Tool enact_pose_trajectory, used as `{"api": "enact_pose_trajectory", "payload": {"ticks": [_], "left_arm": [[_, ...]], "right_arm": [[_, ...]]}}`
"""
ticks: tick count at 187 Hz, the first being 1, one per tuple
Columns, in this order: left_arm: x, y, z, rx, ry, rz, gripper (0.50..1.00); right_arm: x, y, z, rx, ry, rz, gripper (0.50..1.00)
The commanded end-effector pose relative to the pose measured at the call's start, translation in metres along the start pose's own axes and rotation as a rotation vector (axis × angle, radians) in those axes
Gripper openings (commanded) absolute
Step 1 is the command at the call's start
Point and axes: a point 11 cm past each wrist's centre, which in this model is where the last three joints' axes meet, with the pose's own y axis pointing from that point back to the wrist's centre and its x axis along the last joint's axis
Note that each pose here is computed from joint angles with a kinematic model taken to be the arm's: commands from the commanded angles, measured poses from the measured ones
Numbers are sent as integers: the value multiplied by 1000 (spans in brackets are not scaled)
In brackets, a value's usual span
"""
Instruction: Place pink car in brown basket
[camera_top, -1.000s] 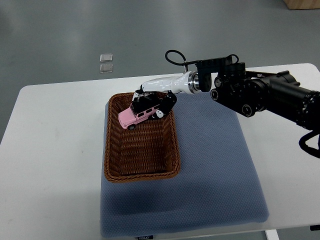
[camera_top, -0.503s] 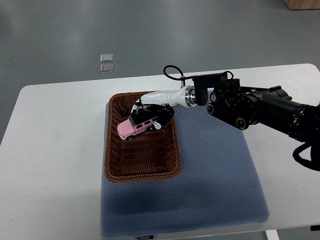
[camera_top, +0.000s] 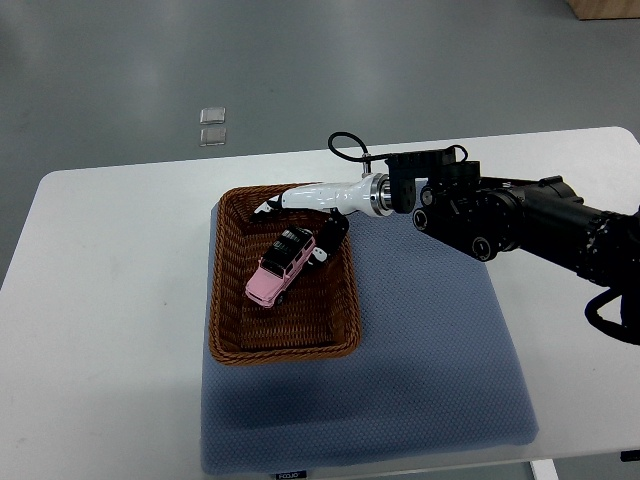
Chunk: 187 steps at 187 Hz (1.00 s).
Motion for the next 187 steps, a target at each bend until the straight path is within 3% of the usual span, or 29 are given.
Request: {"api": "enact_pose_trajectory", "payload": {"ticks": [1,32,64,93,144,187], "left_arm": [[0,0,0,-1,0,0,1000],[0,0,0,-1,0,0,1000],[0,0,0,0,0,0,1000],[0,0,0,0,0,0,1000],[0,0,0,0,0,0,1000],[0,0,0,0,0,0,1000]], "right_arm": [[7,4,2,6,-42,29,901],[30,12,2,52,-250,172,901],[30,42,50,-31,-605,349,903],[34,60,70,-12,-836,480,913],[-4,78,109,-1,-1346,661,913],[-19,92,126,50,-1515,773,913]]}}
